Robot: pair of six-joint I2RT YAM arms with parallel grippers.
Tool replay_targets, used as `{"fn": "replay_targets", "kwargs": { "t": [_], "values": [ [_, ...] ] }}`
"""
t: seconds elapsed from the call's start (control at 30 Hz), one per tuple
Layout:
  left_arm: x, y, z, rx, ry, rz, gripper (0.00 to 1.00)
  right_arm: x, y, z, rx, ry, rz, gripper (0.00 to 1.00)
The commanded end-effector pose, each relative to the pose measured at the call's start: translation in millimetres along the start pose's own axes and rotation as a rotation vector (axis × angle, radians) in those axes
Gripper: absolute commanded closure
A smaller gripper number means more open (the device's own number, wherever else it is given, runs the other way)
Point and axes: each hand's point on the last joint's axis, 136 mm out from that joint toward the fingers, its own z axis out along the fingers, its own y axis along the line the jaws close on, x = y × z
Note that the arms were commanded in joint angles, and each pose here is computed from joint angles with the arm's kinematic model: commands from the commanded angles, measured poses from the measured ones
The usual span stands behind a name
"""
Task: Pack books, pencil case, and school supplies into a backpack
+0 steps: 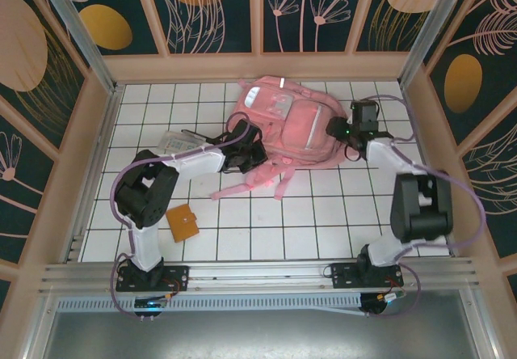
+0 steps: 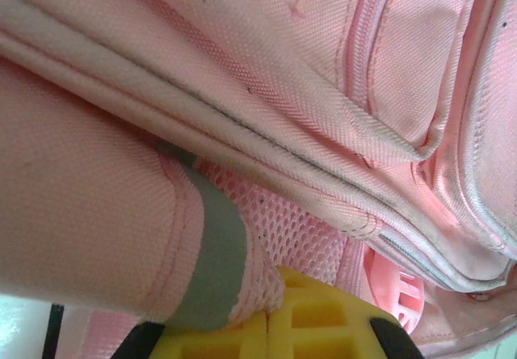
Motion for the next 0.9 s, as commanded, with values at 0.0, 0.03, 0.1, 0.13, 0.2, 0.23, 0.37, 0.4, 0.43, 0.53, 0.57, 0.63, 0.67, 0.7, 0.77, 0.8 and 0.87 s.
{"fn": "replay_targets", "kwargs": {
  "t": [0.0,0.03,0.1,0.13,0.2,0.23,0.37,0.4,0.43,0.53,0.57,0.63,0.67,0.7,0.77,0.8,0.87],
  "values": [
    [-5,-55,-28,0.172,-0.006,-0.030,1.00,51,18,-47,-0.041,0.073,0.030,0.47],
    [-6,-57,-30,0.180,-0.004,-0.042,1.00,62,22,-59,-0.044,0.073,0.016,0.47],
    [-8,-64,-35,0.202,-0.008,-0.068,1.00,86,30,-82,-0.069,0.082,0.006,0.47],
    [-9,-65,-37,0.207,-0.010,-0.078,1.00,97,35,-90,-0.098,0.088,-0.001,0.47],
    [-9,-71,-42,0.223,-0.010,-0.090,1.00,122,51,-101,-0.172,0.115,-0.015,0.49],
    [-10,-74,-45,0.231,-0.009,-0.090,1.00,133,61,-103,-0.218,0.134,-0.036,0.51],
    [-11,-83,-53,0.242,-0.006,-0.075,1.00,164,99,-100,-0.356,0.172,-0.145,0.52],
    [-12,-84,-55,0.244,-0.008,-0.076,1.00,166,107,-96,-0.367,0.169,-0.173,0.52],
    [-12,-85,-57,0.251,-0.009,-0.076,1.00,166,111,-91,-0.364,0.160,-0.187,0.52],
    [-11,-87,-61,0.261,-0.007,-0.074,1.00,165,125,-71,-0.354,0.146,-0.217,0.52],
    [-11,-87,-61,0.259,-0.005,-0.073,1.00,162,129,-65,-0.345,0.136,-0.219,0.51],
    [-10,-86,-63,0.262,-0.004,-0.077,1.00,154,133,-53,-0.311,0.109,-0.215,0.51],
    [-9,-86,-64,0.265,-0.001,-0.082,1.00,152,134,-47,-0.296,0.097,-0.210,0.51],
    [-8,-86,-65,0.270,-0.001,-0.088,1.00,148,137,-42,-0.293,0.078,-0.212,0.51],
    [-8,-86,-65,0.276,0.002,-0.093,1.00,143,140,-32,-0.263,0.025,-0.234,0.50],
    [-7,-86,-65,0.275,0.004,-0.093,1.00,142,143,-29,-0.256,0.006,-0.244,0.50],
    [-7,-85,-64,0.275,0.006,-0.097,1.00,138,150,-20,-0.266,-0.018,-0.229,0.49]
  ]
}}
